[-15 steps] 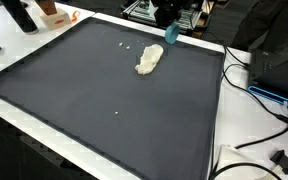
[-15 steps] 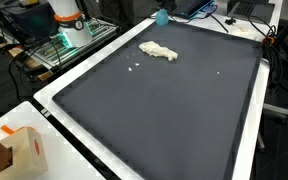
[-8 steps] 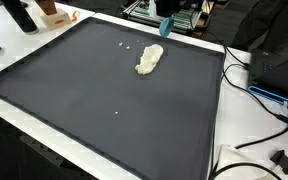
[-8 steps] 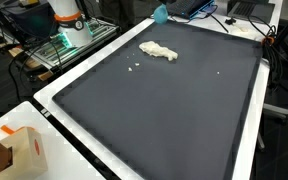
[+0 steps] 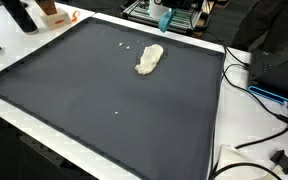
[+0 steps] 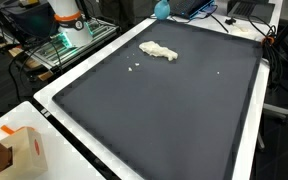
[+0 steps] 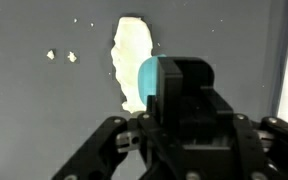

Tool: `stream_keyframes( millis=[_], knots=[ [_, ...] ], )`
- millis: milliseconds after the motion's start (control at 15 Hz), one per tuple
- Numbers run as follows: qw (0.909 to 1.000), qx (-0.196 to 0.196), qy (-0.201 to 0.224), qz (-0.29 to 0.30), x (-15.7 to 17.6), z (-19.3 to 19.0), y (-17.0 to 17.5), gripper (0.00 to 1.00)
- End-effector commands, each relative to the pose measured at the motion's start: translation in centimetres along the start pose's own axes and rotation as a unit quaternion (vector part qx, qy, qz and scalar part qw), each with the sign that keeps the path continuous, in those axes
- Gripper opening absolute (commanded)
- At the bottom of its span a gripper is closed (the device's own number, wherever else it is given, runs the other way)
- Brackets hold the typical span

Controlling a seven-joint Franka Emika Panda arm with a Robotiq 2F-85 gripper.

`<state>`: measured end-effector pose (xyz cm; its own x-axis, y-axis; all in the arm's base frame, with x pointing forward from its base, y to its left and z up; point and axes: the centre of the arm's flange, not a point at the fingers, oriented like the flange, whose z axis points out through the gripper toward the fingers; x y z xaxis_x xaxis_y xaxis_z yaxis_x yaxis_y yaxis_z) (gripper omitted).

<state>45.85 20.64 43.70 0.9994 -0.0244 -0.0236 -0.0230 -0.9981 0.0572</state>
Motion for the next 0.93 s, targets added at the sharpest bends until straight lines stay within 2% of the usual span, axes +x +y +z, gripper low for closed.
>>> stream_keyframes(
  millis=[0, 267, 333, 867],
  knots=[
    [0.9989, -0.032, 0.028, -0.017, -1.9, -1.5, -0.8, 0.25],
    [0.9962, -0.058, 0.056, -0.033, -3.5, -3.4, -2.0, 0.25],
    [0.9980, -0.034, 0.043, -0.033, -1.7, -2.4, -1.8, 0.50],
    [0.9971, -0.042, 0.052, -0.037, -2.6, -3.2, -2.2, 0.50]
  ],
)
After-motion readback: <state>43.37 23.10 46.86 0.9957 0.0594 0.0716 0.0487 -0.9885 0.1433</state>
